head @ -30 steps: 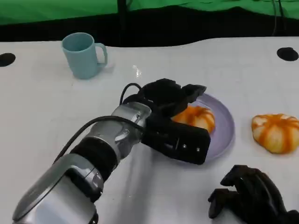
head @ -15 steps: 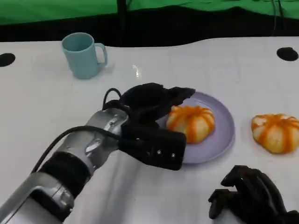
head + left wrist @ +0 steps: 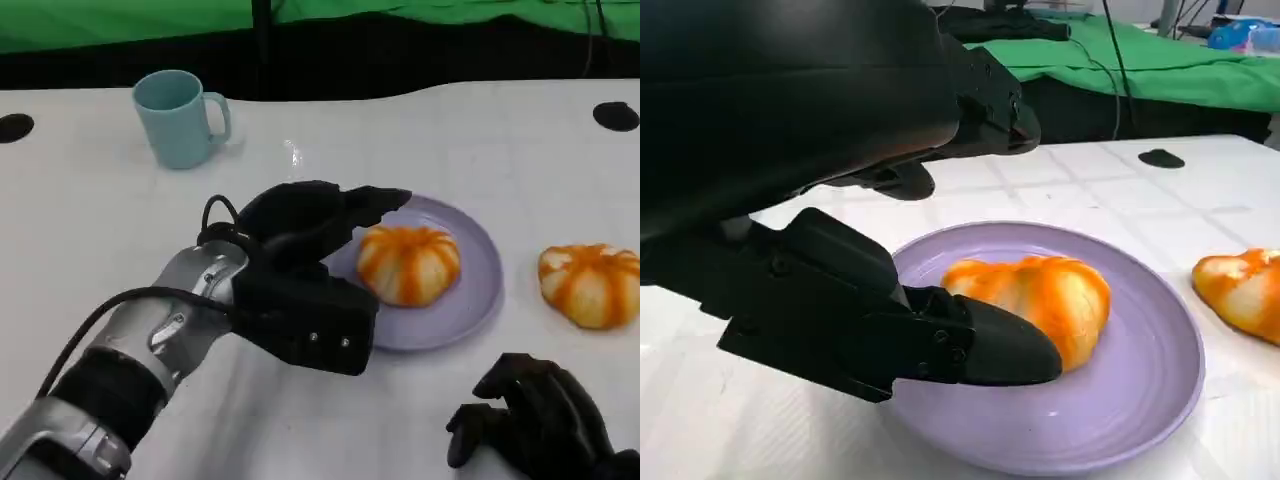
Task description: Grasp the bread from the table and place it into the plate.
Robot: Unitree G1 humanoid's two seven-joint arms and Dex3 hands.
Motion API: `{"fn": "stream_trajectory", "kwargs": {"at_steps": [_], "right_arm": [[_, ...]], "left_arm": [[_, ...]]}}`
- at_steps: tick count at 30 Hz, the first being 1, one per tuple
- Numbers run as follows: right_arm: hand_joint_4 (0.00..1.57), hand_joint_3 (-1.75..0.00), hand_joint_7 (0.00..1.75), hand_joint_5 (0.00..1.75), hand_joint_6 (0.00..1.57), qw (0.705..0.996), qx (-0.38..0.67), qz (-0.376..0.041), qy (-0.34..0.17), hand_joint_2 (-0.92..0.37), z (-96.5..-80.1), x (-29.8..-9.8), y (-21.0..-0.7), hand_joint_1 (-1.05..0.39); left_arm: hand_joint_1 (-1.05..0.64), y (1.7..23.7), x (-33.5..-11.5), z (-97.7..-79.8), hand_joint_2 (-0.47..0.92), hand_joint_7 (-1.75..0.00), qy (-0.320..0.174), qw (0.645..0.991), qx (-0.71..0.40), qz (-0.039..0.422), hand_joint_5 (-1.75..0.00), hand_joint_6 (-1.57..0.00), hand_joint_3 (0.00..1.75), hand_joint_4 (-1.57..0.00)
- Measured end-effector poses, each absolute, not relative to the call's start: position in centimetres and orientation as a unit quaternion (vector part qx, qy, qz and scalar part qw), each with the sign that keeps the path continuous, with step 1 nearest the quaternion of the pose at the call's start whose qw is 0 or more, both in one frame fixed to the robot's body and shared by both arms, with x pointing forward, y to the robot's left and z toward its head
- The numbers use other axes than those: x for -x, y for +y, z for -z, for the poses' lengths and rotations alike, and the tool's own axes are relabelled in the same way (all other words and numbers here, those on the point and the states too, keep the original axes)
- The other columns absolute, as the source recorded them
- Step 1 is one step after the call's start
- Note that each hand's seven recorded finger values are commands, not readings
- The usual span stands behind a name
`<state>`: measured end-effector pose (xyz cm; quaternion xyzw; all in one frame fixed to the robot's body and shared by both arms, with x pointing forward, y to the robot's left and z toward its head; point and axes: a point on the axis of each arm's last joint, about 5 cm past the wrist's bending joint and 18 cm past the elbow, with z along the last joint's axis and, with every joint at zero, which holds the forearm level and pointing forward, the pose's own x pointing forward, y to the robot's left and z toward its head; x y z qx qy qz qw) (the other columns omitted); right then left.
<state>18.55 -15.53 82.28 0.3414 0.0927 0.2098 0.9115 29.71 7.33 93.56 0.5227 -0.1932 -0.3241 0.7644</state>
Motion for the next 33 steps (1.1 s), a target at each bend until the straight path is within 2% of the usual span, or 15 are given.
{"fn": "stream_trajectory", "kwargs": {"at_steps": [8, 9, 10, 11, 12, 13, 15, 17, 20, 26, 30, 33], "right_arm": [[1.57, 0.00, 0.36, 0.73, 1.57, 0.911, -0.341, -0.210, 0.093, -0.74, -82.3, -18.6, -15.5, -1.04], [1.57, 0.00, 0.37, 0.74, 1.57, 0.911, -0.341, -0.210, 0.093, -0.74, -82.3, -18.6, -15.5, -1.05], [1.57, 0.00, 0.37, 0.74, 1.57, 0.911, -0.341, -0.212, 0.092, -0.74, -82.3, -18.6, -15.4, -1.05], [1.57, 0.00, 0.37, 0.73, 1.57, 0.911, -0.342, -0.212, 0.092, -0.73, -82.3, -18.6, -15.4, -1.04], [1.57, 0.00, 0.36, 0.73, 1.57, 0.911, -0.342, -0.211, 0.092, -0.73, -82.3, -18.6, -15.5, -1.04], [1.57, 0.00, 0.36, 0.72, 1.57, 0.911, -0.342, -0.210, 0.092, -0.72, -82.3, -18.6, -15.5, -1.04], [1.57, 0.00, 0.35, 0.72, 1.57, 0.911, -0.343, -0.209, 0.092, -0.72, -82.3, -18.6, -15.6, -1.04], [1.57, 0.00, 0.35, 0.72, 1.57, 0.910, -0.344, -0.211, 0.091, -0.72, -82.3, -18.8, -15.5, -1.04], [1.57, 0.00, 0.36, 0.72, 1.57, 0.910, -0.345, -0.211, 0.092, -0.72, -82.2, -18.9, -15.6, -1.04], [1.57, -0.01, 0.35, 0.72, 1.57, 0.909, -0.346, -0.213, 0.092, -0.73, -82.2, -18.9, -15.6, -1.04], [1.57, 0.00, 0.35, 0.72, 1.57, 0.910, -0.345, -0.212, 0.092, -0.73, -82.2, -18.8, -15.6, -1.04], [1.57, -0.01, 0.36, 0.73, 1.57, 0.910, -0.345, -0.213, 0.092, -0.74, -82.2, -18.9, -15.6, -1.04]], "left_arm": [[-0.83, 7.3, -29.7, -93.6, 0.92, -0.05, -0.193, 0.765, -0.523, 0.324, -0.35, -0.21, 0.32, -0.25], [-0.76, 7.3, -29.7, -93.6, 0.92, -0.14, -0.193, 0.765, -0.523, 0.324, -0.46, -0.39, 0.31, -0.45], [-0.73, 7.7, -29.5, -93.5, 0.92, -0.17, -0.199, 0.773, -0.511, 0.319, -0.50, -0.45, 0.31, -0.51], [-0.66, 8.2, -29.1, -93.2, 0.92, -0.42, -0.215, 0.791, -0.483, 0.308, -0.91, -0.60, 0.30, -0.60], [-0.62, 8.7, -28.5, -92.9, 0.92, -0.66, -0.232, 0.815, -0.437, 0.301, -1.19, -0.61, 0.29, -0.61], [-0.61, 9.4, -27.6, -92.3, 0.92, -1.14, -0.247, 0.846, -0.372, 0.290, -1.52, -0.54, 0.33, -0.60], [-0.61, 10.6, -25.7, -90.7, 0.92, -1.45, -0.252, 0.895, -0.254, 0.266, -1.70, -0.48, 0.34, -0.60], [-0.61, 12.0, -23.6, -88.8, 0.92, -1.53, -0.228, 0.933, -0.155, 0.231, -1.73, -0.47, 0.36, -0.62], [-0.61, 13.6, -21.9, -87.3, 0.92, -1.59, -0.193, 0.955, -0.086, 0.208, -1.74, -0.46, 0.37, -0.62], [-0.67, 13.9, -21.0, -87.5, 0.92, -1.64, -0.189, 0.959, -0.011, 0.212, -1.75, -0.49, 0.32, -0.61], [-0.74, 14.0, -20.3, -87.1, 0.92, -1.68, -0.150, 0.957, 0.086, 0.232, -1.75, -0.57, 0.29, -0.71], [-0.63, 14.3, -19.6, -86.3, 0.92, -1.74, -0.112, 0.955, 0.146, 0.234, -1.75, -0.60, 0.24, -0.80]]}}
